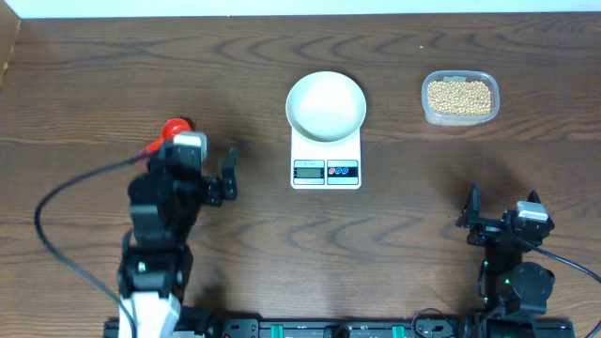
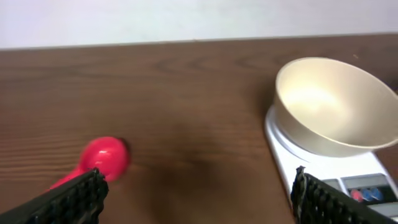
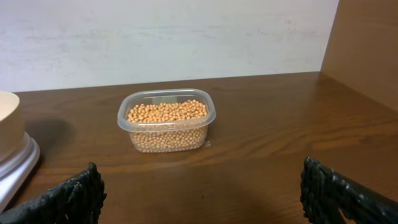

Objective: Scoop item into bowl and weigh 50g on scale
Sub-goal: 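Move the left gripper forward over the red scoop's bowl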

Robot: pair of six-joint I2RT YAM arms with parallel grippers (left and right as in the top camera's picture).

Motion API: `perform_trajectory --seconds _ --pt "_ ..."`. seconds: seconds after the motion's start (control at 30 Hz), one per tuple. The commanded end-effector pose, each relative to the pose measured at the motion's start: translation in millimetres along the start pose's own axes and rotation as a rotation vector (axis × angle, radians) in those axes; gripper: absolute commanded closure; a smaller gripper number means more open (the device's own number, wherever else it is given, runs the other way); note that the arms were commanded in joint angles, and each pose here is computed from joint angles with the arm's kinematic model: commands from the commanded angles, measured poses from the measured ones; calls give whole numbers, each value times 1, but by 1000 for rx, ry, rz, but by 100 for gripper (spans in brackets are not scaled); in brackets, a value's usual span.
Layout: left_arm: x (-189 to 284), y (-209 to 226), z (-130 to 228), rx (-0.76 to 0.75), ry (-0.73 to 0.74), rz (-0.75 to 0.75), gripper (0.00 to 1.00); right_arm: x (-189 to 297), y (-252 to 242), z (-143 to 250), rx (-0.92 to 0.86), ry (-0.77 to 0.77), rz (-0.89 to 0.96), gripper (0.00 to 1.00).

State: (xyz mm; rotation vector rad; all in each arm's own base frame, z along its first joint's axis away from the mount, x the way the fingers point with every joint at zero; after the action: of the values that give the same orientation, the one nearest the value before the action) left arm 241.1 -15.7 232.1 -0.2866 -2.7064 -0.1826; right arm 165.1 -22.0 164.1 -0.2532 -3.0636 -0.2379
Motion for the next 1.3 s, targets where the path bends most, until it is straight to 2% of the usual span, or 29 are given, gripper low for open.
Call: perform_trajectory --seconds 0.0,0.17,0.33,0.63,0.8,0.97,1.17,1.27 --pt "-11 2 -24 41 4 154 4 0 1 1 12 0 -7 1" --pt "-32 24 -38 149 92 290 4 0 1 1 12 0 -7 1" --pt "-49 47 -51 248 119 399 4 0 1 1 12 0 -7 1" --pt "-85 92 -74 324 167 403 4 0 1 1 12 0 -7 1" --pt "-100 107 -80 292 235 419 4 0 1 1 12 0 -7 1" --pt "-114 121 -60 224 391 326 4 0 1 1 12 0 -7 1" --pt "-121 151 -26 78 610 27 4 0 1 1 12 0 -7 1" --pt "-123 159 -19 64 638 -27 4 0 1 1 12 0 -7 1"
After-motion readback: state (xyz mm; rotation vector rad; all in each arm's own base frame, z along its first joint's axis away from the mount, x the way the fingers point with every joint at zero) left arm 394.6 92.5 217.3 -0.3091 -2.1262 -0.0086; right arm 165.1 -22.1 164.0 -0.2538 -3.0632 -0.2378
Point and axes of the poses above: each gripper's point midway between its finger pads, its own x axis back along the fingers, its own y axis along the line the jaws close on, z = x × y, the point moved 8 cm from there along x, back along the fingers, and after that the axes turned 8 degrees about -x, right-handed, at the moved point
